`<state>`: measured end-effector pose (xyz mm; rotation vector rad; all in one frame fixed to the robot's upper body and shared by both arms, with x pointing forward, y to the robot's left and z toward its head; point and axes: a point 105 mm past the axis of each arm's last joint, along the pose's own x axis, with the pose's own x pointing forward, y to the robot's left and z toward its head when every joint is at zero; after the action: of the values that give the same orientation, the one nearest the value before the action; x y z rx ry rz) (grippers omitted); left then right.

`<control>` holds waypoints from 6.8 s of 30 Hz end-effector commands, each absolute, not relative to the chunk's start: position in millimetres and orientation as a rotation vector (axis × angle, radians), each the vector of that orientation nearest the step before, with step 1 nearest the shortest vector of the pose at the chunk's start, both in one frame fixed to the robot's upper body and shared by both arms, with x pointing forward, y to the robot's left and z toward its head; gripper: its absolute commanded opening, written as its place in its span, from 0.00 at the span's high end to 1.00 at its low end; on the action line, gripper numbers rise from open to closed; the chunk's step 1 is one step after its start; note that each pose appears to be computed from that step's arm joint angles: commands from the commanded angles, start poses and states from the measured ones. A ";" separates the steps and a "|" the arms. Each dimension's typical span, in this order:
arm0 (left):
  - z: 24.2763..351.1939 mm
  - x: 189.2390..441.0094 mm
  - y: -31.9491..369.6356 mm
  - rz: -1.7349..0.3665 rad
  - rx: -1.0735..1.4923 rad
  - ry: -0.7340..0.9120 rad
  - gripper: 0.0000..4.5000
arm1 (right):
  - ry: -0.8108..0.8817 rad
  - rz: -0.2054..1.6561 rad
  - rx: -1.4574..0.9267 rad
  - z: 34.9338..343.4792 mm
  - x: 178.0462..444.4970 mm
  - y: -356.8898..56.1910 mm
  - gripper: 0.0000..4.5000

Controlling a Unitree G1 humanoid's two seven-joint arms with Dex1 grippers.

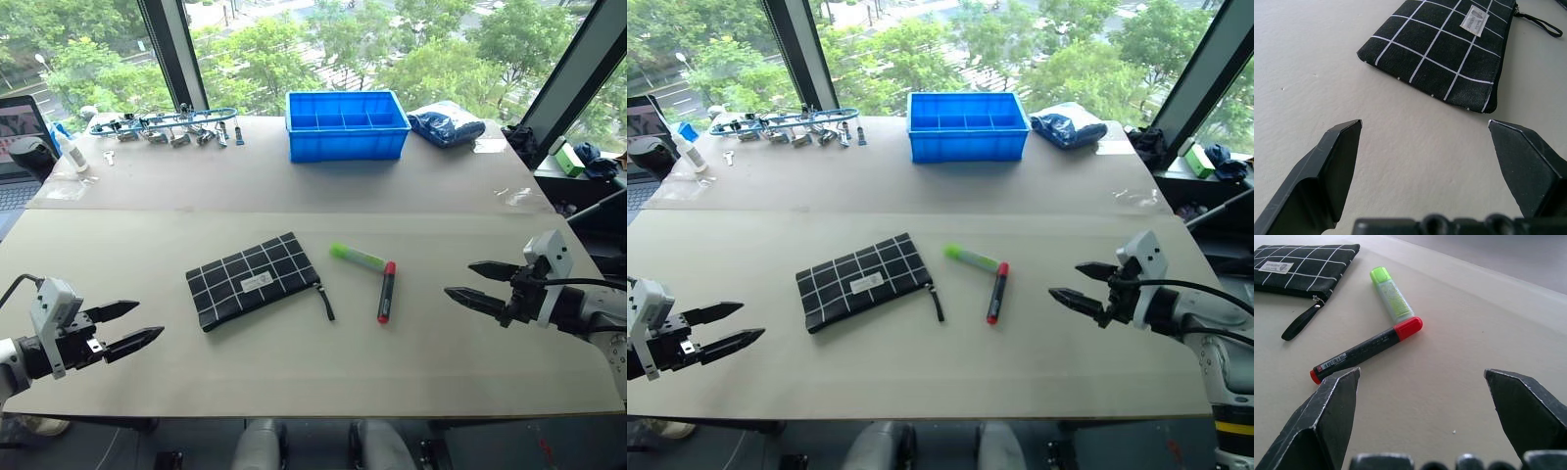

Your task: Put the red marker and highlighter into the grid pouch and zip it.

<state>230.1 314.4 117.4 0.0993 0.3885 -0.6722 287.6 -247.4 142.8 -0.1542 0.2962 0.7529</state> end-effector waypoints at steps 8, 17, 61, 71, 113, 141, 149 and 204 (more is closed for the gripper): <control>142.4 262.3 297.1 -0.708 0.275 0.236 0.00 | 0.239 0.807 -0.129 154.0 299.8 -225.8 0.33; 136.2 260.1 292.9 -0.819 0.608 0.179 0.00 | 0.157 1.096 -0.176 170.8 305.7 -144.4 0.99; 111.1 288.8 262.2 -0.897 0.959 0.027 0.00 | 0.120 1.070 -0.690 141.4 391.7 -25.1 0.99; 113.3 292.0 260.2 -0.915 0.953 0.023 0.00 | 0.322 0.994 -0.788 79.6 390.9 -47.0 0.99; 88.6 277.3 229.5 -1.066 1.005 0.074 0.00 | 0.183 1.155 -0.558 138.4 377.4 -30.8 0.99; 72.9 271.2 200.3 -1.104 1.048 0.102 0.00 | 0.360 1.097 -0.634 85.9 375.5 -23.5 0.99; 80.7 276.1 159.4 -1.025 0.922 0.052 0.00 | 0.366 1.094 -0.625 84.9 375.3 -23.8 0.99; 119.8 284.6 177.4 -1.009 0.858 0.008 0.99 | 0.387 1.037 -0.626 81.7 384.8 -41.9 1.00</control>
<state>279.0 180.2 101.3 0.8974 0.0830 -1.0428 386.5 -29.1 100.8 -0.6237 0.3079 1.0643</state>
